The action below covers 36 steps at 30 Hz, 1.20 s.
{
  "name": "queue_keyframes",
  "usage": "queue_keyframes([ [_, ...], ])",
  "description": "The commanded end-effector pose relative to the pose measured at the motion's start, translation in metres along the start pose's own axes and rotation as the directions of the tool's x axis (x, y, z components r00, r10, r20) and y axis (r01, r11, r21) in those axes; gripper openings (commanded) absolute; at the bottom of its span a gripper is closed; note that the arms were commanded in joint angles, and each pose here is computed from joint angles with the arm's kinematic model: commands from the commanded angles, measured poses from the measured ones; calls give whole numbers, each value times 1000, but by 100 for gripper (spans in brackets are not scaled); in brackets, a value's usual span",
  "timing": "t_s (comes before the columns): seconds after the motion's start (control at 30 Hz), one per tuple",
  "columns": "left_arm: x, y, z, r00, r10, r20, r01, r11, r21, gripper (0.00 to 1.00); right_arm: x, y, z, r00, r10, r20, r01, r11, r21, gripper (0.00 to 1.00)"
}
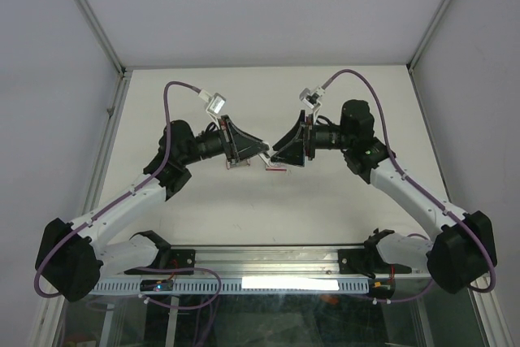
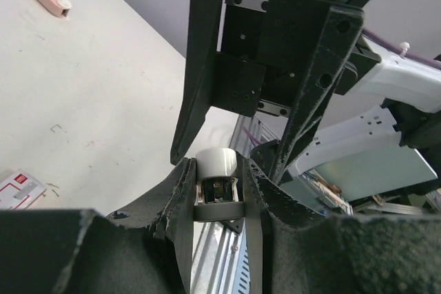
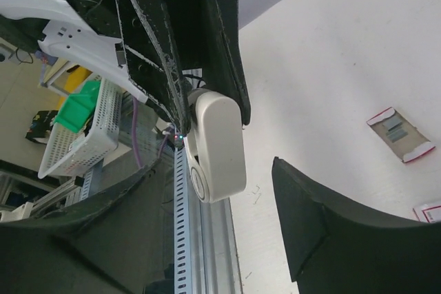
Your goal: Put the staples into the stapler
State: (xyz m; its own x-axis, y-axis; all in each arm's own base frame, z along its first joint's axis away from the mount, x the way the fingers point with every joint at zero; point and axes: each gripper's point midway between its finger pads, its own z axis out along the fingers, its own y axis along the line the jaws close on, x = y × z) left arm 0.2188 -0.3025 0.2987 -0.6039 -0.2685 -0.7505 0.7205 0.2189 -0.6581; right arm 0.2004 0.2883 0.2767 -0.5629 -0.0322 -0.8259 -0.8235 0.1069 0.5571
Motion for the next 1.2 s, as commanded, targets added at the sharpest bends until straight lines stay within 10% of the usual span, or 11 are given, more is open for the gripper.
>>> queue_keyframes([
  [0.0, -11, -39, -5, 996, 89, 16, -90, 984, 156, 0, -13, 23, 4, 999, -44, 10, 45, 993, -112, 62],
  [0.27, -8, -44, -8, 996, 90, 11, -90, 981, 174, 0, -16, 34, 11, 999, -51, 11, 52, 985, -167, 39],
  [0.4, -7, -43, -9, 996, 88, 10, -88, 981, 175, 1, -15, 34, 12, 999, -50, 13, 51, 985, -163, 7],
  [0.5, -7, -43, -10, 996, 86, 12, -87, 982, 167, 62, -15, 32, 12, 998, -53, 21, 55, 987, -150, 0],
  [0.6, -7, -42, -12, 996, 93, 20, -94, 984, 152, 85, -14, 30, 12, 998, -53, 27, 57, 989, -137, 0],
  [0.9, 0, -39, -20, 995, 99, 10, -99, 986, 132, 56, -17, 31, 9, 997, -62, 42, 66, 990, -127, 0],
  [1.17, 7, -30, -19, 996, 84, -7, -83, 991, 102, 57, -22, 34, 6, 996, -66, 65, 74, 989, -130, 0],
])
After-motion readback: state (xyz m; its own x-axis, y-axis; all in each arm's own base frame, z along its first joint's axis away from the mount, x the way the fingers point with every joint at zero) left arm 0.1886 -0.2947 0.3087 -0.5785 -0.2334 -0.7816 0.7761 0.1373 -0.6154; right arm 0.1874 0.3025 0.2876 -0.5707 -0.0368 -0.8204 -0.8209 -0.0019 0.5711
